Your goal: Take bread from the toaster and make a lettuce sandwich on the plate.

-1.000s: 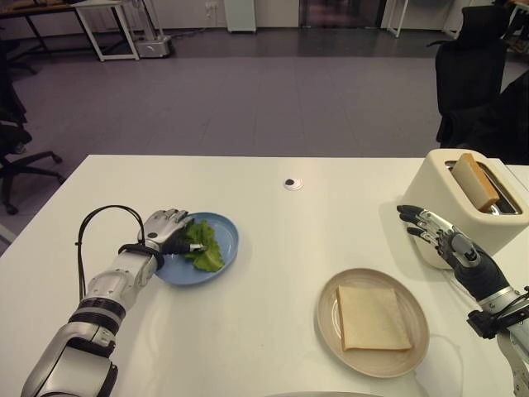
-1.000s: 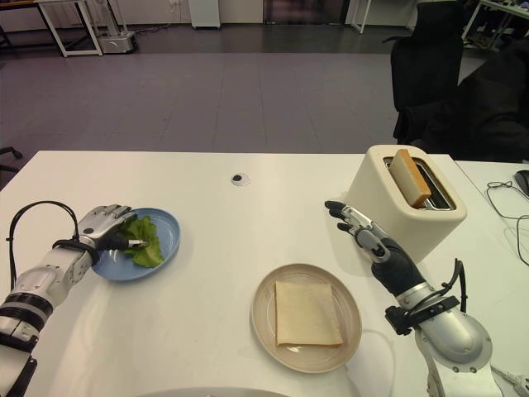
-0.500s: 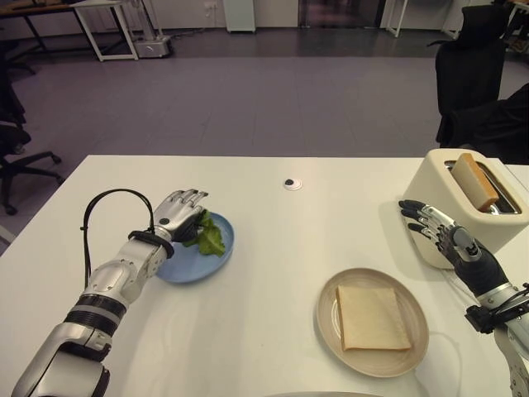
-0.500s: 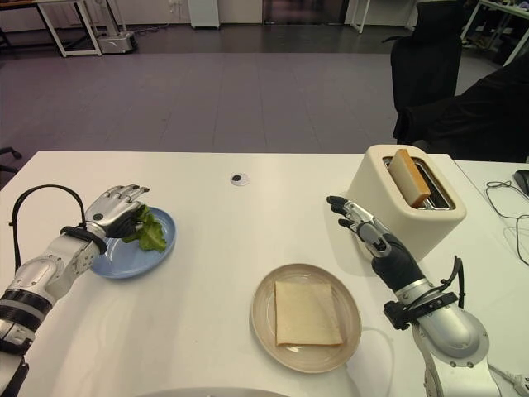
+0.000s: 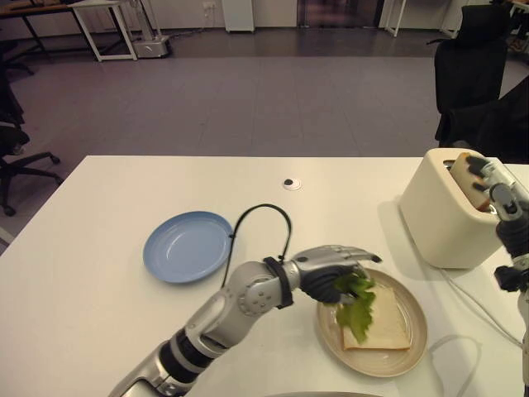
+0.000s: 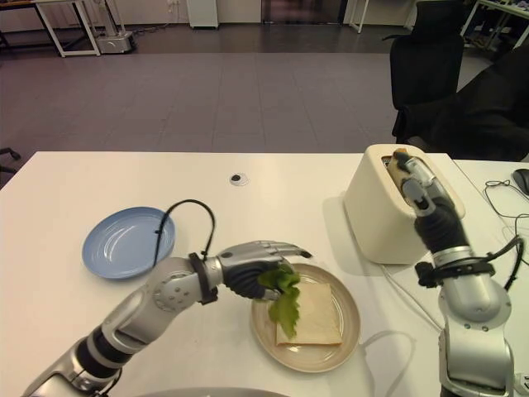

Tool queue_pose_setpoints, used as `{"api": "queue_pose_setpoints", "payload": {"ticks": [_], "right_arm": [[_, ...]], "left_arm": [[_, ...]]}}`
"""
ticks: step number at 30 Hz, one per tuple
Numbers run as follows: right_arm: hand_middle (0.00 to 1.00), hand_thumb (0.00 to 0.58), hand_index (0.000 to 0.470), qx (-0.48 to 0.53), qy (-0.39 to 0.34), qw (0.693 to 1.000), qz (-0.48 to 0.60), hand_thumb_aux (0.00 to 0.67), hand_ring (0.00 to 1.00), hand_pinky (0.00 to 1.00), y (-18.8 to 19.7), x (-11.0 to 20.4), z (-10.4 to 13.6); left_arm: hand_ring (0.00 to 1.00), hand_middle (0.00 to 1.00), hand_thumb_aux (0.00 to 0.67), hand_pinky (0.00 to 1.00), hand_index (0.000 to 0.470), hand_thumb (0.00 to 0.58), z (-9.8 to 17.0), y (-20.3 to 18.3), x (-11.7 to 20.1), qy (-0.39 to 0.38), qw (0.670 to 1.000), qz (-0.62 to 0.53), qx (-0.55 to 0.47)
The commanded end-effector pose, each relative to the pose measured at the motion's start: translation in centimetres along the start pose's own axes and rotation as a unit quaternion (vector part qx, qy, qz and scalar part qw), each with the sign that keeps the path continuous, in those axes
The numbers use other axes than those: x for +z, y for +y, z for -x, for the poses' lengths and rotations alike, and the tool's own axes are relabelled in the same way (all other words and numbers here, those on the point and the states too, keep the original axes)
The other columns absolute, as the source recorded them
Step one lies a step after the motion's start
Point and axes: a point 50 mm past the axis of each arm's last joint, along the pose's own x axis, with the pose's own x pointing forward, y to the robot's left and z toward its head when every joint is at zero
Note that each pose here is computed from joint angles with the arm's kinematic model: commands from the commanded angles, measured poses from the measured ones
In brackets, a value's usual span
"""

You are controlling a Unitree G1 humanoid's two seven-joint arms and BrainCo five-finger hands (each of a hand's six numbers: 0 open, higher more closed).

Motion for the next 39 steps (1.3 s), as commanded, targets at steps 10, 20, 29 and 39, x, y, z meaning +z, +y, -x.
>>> {"api": "queue_pose_setpoints", "payload": {"ticks": [10, 20, 29, 39], "right_arm": [[0.00, 0.000, 0.000, -0.051, 0.036, 0.957, 0.283, 0.000, 0.00, 0.00, -0.4, -4.1, -3.7], [0.00, 0.366, 0.184, -0.061, 0.119, 0.936, 0.324, 0.263, 0.00, 0.00, -0.6, -9.2, -4.2], [0.00, 0.268, 0.125, -0.059, 0.121, 0.938, 0.320, 0.179, 0.00, 0.00, -0.1, -9.4, -4.1], [0.00, 0.580, 0.470, -0.056, 0.110, 0.945, 0.302, 0.670, 0.00, 0.00, 0.3, -9.0, -4.5]], "left_arm": [[0.00, 0.00, 0.670, 0.00, 0.470, 0.580, -4.3, -3.3, -1.8, 0.042, 0.997, -0.048, -0.047], [0.00, 0.00, 0.000, 0.00, 0.000, 0.000, -6.0, -1.7, -1.4, 0.022, 0.997, -0.058, 0.053], [0.00, 0.00, 0.000, 0.00, 0.000, 0.000, -5.6, -0.7, -0.8, 0.011, 0.994, -0.065, 0.086], [0.00, 0.00, 0.000, 0.00, 0.000, 0.000, -4.6, -0.1, -1.3, 0.021, 0.992, -0.073, 0.101]]}}
